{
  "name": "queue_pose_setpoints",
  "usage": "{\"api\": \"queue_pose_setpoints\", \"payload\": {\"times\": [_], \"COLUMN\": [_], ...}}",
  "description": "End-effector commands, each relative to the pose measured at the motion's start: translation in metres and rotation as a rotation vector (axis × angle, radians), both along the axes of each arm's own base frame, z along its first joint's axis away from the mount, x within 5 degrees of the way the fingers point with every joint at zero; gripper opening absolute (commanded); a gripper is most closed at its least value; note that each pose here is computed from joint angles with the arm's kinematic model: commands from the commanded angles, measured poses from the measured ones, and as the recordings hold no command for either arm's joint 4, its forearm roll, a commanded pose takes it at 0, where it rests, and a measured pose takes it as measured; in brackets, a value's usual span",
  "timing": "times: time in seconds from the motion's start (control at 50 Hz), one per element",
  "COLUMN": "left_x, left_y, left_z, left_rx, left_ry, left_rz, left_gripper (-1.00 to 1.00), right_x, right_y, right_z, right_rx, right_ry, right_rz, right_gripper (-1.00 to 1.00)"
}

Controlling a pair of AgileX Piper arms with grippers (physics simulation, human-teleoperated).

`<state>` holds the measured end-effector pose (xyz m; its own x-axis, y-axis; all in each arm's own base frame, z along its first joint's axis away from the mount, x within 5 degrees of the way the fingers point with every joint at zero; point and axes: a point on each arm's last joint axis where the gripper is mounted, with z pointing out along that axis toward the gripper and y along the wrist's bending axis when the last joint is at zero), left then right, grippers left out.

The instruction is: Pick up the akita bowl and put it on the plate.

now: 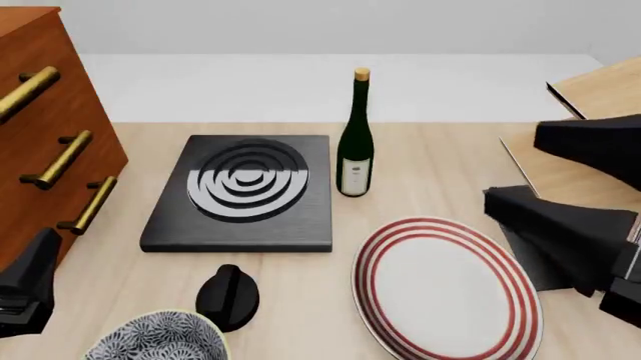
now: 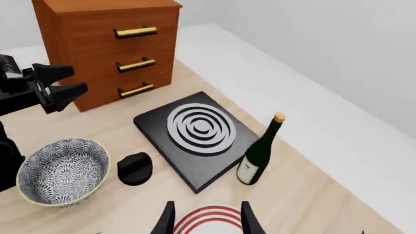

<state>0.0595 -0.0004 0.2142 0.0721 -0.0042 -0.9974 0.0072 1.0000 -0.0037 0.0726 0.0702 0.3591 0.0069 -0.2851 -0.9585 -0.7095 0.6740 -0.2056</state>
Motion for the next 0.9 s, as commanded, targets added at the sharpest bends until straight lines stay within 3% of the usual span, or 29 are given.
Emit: {"api": "queue_pose_setpoints", "payload": {"times": [0.02, 0.1, 0.18, 0.36, 0.5, 0.9], "left_x": [0.000, -0.001, -0.001, -0.001, -0.001, -0.001], "left_y": [0.000, 0.000, 0.000, 0.000, 0.000, 0.000], "left_z": [0.000, 0.000, 0.000, 0.000, 0.000, -0.001], "left_rx": [0.001, 0.002, 0.001, 0.002, 0.002, 0.002], "left_ry": [-0.002, -0.004, -0.003, -0.004, -0.004, -0.004], "left_rz": [0.000, 0.000, 0.000, 0.000, 0.000, 0.000], "left_gripper": [1.00, 1.00, 1.00, 1.00, 1.00, 1.00], "right_x": [0.013, 0.021, 0.023, 0.029, 0.035, 0.051], "right_y": [0.025, 0.031, 0.044, 0.076, 0.085, 0.139], "right_z": [0.005, -0.001, -0.002, -0.001, -0.003, -0.016], "right_rx": [-0.097, -0.159, -0.197, -0.203, -0.241, -0.194], "right_ry": [0.050, 0.087, 0.094, 0.203, 0.197, 0.266], "right_rz": [0.078, 0.070, 0.127, 0.183, 0.195, 0.231], "right_gripper": [1.00, 1.00, 1.00, 1.00, 1.00, 1.00]}}
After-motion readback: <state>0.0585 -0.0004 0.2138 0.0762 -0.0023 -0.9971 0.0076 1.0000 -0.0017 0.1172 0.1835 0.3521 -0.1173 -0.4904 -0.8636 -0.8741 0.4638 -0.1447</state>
